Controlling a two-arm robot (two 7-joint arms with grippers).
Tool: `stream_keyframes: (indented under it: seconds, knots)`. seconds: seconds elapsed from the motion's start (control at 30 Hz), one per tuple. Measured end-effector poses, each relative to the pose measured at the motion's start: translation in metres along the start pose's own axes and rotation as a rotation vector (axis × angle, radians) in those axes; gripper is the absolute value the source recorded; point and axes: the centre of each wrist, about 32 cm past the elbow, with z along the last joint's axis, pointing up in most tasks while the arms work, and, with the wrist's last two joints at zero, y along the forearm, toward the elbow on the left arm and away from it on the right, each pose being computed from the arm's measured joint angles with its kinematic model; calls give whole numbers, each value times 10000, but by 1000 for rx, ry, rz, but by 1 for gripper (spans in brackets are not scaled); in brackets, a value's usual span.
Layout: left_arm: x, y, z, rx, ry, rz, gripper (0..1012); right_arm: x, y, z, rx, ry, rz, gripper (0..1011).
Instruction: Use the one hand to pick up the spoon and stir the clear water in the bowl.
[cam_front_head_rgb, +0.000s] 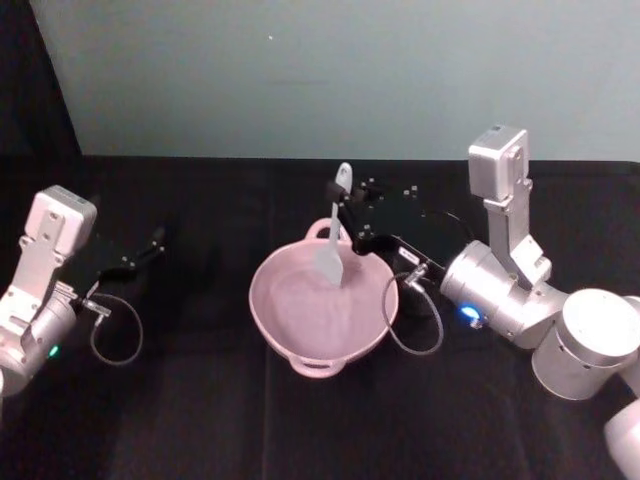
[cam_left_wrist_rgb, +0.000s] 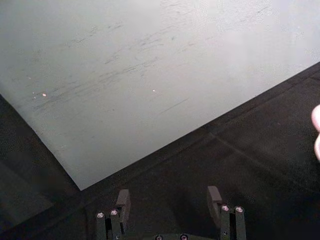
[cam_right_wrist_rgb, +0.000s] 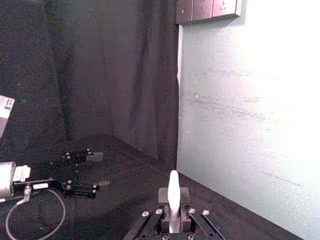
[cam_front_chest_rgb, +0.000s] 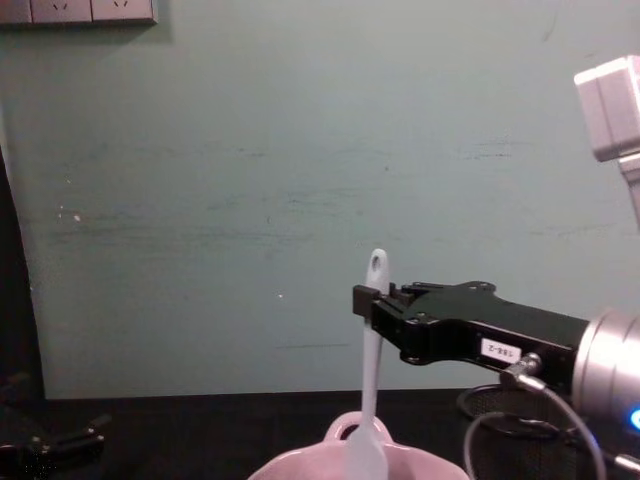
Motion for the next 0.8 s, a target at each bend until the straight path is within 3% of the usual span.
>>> stream_keyframes:
  seconds: [0.27, 0.5, 0.8]
  knots:
    - [0, 0, 0, 0, 0, 0, 1011, 38, -172, 80, -29, -9, 16, 124]
    - [0, 0, 0, 0, 0, 0, 1011, -55, -294, 146, -48, 24, 59, 125]
    - [0, 0, 0, 0, 0, 0, 1011, -191, -237, 142, -44, 65, 100, 125]
